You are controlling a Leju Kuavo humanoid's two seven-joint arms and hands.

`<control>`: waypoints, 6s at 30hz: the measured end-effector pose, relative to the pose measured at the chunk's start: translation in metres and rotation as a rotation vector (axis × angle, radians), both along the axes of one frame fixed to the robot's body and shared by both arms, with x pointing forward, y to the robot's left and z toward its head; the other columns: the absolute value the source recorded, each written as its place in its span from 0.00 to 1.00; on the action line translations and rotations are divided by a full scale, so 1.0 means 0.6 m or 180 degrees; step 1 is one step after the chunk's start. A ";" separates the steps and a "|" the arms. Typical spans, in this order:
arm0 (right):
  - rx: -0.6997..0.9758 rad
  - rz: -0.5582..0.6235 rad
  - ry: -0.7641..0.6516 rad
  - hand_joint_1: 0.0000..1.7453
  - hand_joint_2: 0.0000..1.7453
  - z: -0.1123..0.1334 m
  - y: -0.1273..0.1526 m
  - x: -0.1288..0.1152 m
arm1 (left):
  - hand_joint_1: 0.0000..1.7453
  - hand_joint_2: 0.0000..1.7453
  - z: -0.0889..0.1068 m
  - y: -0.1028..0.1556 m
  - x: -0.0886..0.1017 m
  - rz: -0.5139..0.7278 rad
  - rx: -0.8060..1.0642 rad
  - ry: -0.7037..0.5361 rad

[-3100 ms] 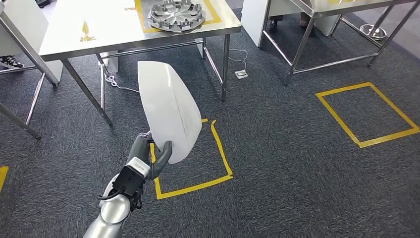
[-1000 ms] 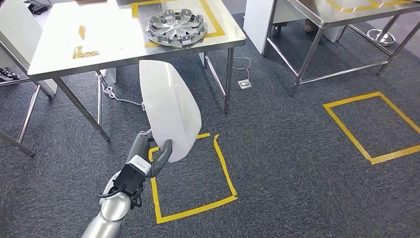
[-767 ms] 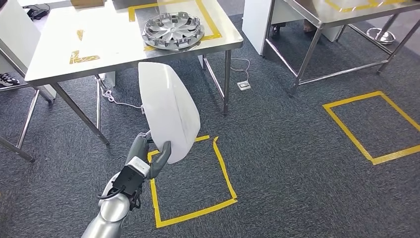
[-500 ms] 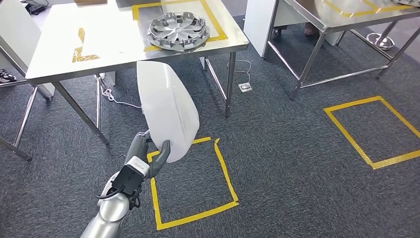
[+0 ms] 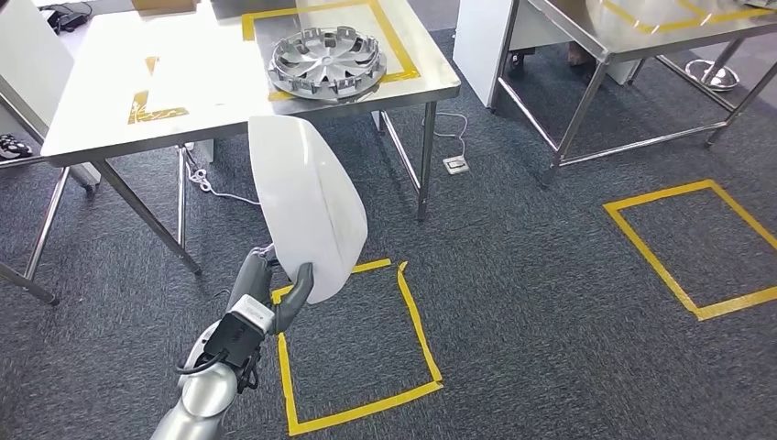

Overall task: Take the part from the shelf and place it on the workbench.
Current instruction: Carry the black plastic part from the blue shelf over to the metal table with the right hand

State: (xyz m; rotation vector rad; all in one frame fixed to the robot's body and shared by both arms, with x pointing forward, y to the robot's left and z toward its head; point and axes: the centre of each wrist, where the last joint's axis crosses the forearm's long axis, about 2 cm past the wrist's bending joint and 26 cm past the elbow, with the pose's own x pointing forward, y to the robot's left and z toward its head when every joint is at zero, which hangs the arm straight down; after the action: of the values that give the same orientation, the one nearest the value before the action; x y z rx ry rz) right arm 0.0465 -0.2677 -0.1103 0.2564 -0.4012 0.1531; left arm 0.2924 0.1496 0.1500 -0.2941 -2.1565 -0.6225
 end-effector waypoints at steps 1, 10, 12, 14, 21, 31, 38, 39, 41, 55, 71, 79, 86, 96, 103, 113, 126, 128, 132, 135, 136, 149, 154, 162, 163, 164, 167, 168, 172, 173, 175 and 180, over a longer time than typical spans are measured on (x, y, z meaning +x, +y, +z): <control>-0.0002 0.0003 0.0001 0.00 0.00 0.000 0.001 -0.001 | 1.00 1.00 0.001 0.001 -0.001 0.0004 0.0000 -0.0009; -0.0001 0.0005 -0.0012 0.00 0.00 0.000 0.006 0.001 | 1.00 1.00 -0.016 0.022 -0.015 0.0045 0.0087 0.0038; 0.0002 -0.0011 -0.0036 0.00 0.00 0.001 0.006 0.005 | 1.00 1.00 -0.016 0.024 -0.015 0.0046 0.0092 0.0027; 0.0003 -0.0032 -0.0065 0.00 0.00 0.002 0.006 0.011 | 1.00 1.00 -0.016 0.025 -0.015 0.0044 0.0089 0.0016; -0.0028 -0.0094 -0.0137 0.00 0.00 0.002 0.005 0.017 | 1.00 1.00 -0.012 0.023 -0.012 0.0020 0.0072 -0.0023; -0.0017 -0.0095 -0.0060 0.00 0.00 0.002 0.007 0.012 | 1.00 1.00 -0.002 0.022 -0.005 0.0032 0.0107 -0.0068; 0.0004 -0.0069 -0.0034 0.00 0.00 0.002 0.010 0.016 | 1.00 1.00 0.010 0.019 0.002 0.0065 0.0146 -0.0059; 0.0010 -0.0064 -0.0029 0.00 0.00 0.002 0.011 0.015 | 1.00 1.00 0.010 0.019 0.002 0.0064 0.0146 -0.0058; 0.0021 -0.0052 -0.0030 0.00 0.00 0.003 0.012 0.016 | 1.00 1.00 0.011 0.020 0.000 0.0062 0.0144 -0.0065; 0.0032 -0.0013 -0.0007 0.00 0.00 0.002 0.013 0.014 | 1.00 1.00 0.001 0.021 -0.021 0.0044 0.0107 -0.0011; 0.0051 -0.0011 0.0020 0.00 0.00 0.002 0.015 0.009 | 1.00 1.00 -0.005 0.026 -0.031 0.0034 0.0123 0.0019; 0.0064 -0.0034 -0.0013 0.00 0.00 0.003 0.014 0.015 | 1.00 1.00 0.002 0.021 -0.023 0.0027 0.0092 -0.0020; 0.0073 -0.0053 0.0017 0.00 0.00 0.002 0.013 0.009 | 1.00 1.00 0.006 0.012 -0.018 0.0018 0.0055 -0.0014; 0.0074 -0.0055 0.0009 0.00 0.00 0.002 0.012 0.013 | 1.00 1.00 0.011 0.008 -0.010 0.0013 0.0042 -0.0045; 0.0078 -0.0036 0.0012 0.00 0.00 0.003 0.012 0.015 | 1.00 1.00 0.004 0.011 -0.009 0.0012 0.0041 -0.0027; 0.0069 -0.0031 0.0019 0.00 0.00 0.002 0.009 0.013 | 1.00 1.00 0.000 0.012 -0.008 0.0007 0.0029 -0.0013; 0.0056 -0.0023 0.0079 0.00 0.00 0.001 0.006 0.002 | 1.00 1.00 0.001 0.009 -0.008 -0.0010 -0.0001 -0.0001; 0.0053 -0.0016 0.0091 0.00 0.00 0.001 0.006 0.001 | 1.00 1.00 -0.004 0.011 -0.009 -0.0008 0.0013 0.0024; 0.0048 0.0007 0.0110 0.00 0.00 0.000 0.007 -0.001 | 1.00 1.00 -0.009 0.015 -0.012 -0.0004 0.0034 0.0051; 0.0048 0.0018 0.0102 0.00 0.00 0.001 0.007 0.001 | 1.00 1.00 -0.011 0.018 -0.013 -0.0004 0.0030 0.0054; 0.0047 0.0019 0.0097 0.00 0.00 0.001 0.007 0.002 | 1.00 1.00 -0.012 0.018 -0.013 -0.0003 0.0029 0.0057; 0.0045 0.0005 0.0088 0.00 0.00 0.001 0.006 0.001 | 1.00 1.00 -0.015 0.016 -0.015 -0.0015 0.0012 0.0080; 0.0049 0.0001 0.0074 0.00 0.00 0.001 0.006 0.001 | 1.00 1.00 -0.010 0.015 -0.014 -0.0020 0.0001 0.0049; 0.0054 -0.0011 0.0065 0.00 0.00 0.000 0.006 0.000 | 1.00 1.00 -0.009 0.015 -0.015 -0.0017 0.0020 0.0035; 0.0056 -0.0016 0.0065 0.00 0.00 0.000 0.006 0.000 | 1.00 1.00 -0.009 0.015 -0.015 -0.0016 0.0024 0.0033; 0.0057 -0.0019 0.0064 0.00 0.00 0.000 0.006 0.001 | 1.00 1.00 -0.008 0.015 -0.015 -0.0015 0.0024 0.0029; 0.0058 -0.0022 0.0062 0.00 0.00 0.001 0.006 0.003 | 1.00 1.00 -0.005 0.014 -0.014 -0.0015 0.0020 0.0018; 0.0058 -0.0022 0.0062 0.00 0.00 0.001 0.006 0.004 | 1.00 1.00 -0.005 0.014 -0.015 -0.0015 0.0017 0.0016; 0.0057 -0.0019 0.0059 0.00 0.00 0.001 0.006 0.004 | 1.00 1.00 -0.002 0.013 -0.014 -0.0019 0.0006 0.0001; 0.0057 -0.0015 0.0061 0.00 0.00 0.001 0.006 0.004 | 1.00 1.00 -0.002 0.013 -0.014 -0.0021 0.0006 0.0004; 0.0055 -0.0005 0.0067 0.00 0.00 0.001 0.006 0.002 | 1.00 1.00 -0.004 0.013 -0.016 -0.0024 0.0007 0.0016; 0.0054 -0.0002 0.0063 0.00 0.00 0.001 0.006 0.001 | 1.00 1.00 -0.004 0.012 -0.016 -0.0025 0.0007 0.0019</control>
State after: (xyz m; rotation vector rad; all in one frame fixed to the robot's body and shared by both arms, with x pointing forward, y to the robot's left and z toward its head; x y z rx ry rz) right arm 0.0473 -0.2641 -0.1100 0.2744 -0.3829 0.1465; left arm 0.2830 0.1570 0.1474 -0.3030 -2.1498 -0.6277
